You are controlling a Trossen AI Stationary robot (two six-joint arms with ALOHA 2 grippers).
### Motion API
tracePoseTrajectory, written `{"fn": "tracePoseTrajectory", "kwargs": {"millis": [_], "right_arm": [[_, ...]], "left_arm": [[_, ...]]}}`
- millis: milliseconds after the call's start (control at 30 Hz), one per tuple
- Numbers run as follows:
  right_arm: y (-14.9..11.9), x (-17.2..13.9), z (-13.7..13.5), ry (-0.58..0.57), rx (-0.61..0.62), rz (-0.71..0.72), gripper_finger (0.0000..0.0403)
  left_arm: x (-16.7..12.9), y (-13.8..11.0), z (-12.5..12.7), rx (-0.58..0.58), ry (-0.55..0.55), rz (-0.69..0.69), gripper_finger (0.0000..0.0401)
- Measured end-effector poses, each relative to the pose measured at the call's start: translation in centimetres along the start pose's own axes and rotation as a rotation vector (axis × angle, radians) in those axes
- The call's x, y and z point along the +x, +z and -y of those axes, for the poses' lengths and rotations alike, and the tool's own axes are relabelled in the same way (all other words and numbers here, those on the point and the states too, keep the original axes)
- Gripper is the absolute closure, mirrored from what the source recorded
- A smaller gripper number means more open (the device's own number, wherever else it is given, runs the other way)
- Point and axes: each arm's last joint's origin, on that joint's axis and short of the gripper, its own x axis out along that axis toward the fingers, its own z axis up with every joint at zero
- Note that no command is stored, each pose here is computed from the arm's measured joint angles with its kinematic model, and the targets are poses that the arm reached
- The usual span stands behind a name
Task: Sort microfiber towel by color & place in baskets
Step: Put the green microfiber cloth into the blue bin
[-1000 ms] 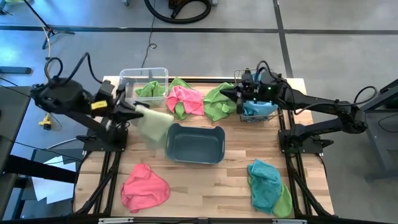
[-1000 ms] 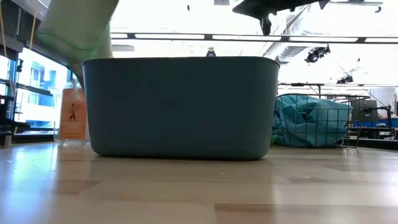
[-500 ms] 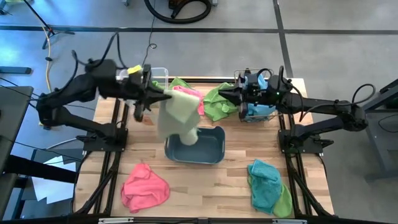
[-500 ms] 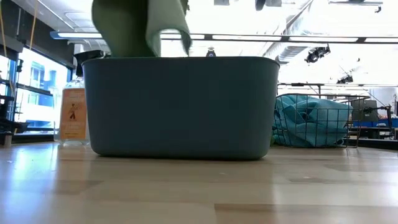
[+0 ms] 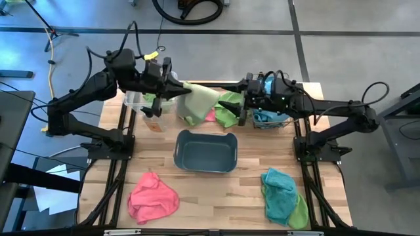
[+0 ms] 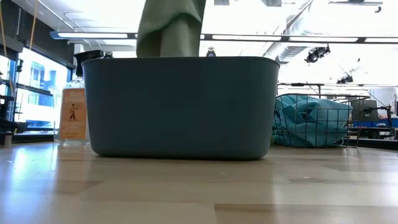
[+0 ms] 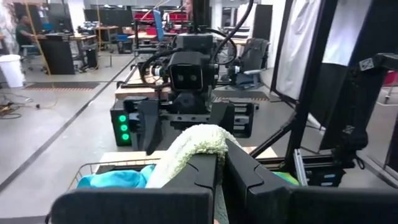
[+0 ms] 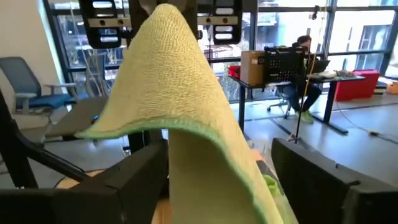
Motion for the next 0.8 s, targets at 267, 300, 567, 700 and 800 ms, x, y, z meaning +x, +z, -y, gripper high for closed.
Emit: {"fn": "tracePoseTrajectory", "kwargs": {"millis": [267, 300, 567, 700, 800], "right_arm": [[1.5, 1.7, -0.2, 0.071, 0.001, -0.038, 0.0104], [1.5, 2.2, -0.3, 0.098, 0.003, -0.041, 0.0104], [0.5, 5.7, -1.6, 0.161, -0.001, -0.081, 0.0104], [0.2, 6.8, -1.9, 0.165, -0.001, -0.079, 0.0104], [0.1, 7.7, -1.9, 0.156, -0.001, -0.052, 0.0104]], "left_arm": [[-1.1, 0.8, 0.4, 0.019, 0.008, 0.046, 0.0401], [-1.0, 0.8, 0.3, 0.021, 0.015, 0.052, 0.0401], [0.3, 0.8, -0.4, 0.057, 0.085, 0.084, 0.0401], [0.7, 1.0, -0.6, 0.069, 0.089, 0.121, 0.0401], [1.3, 1.0, -0.7, 0.070, 0.071, 0.141, 0.0401]]}}
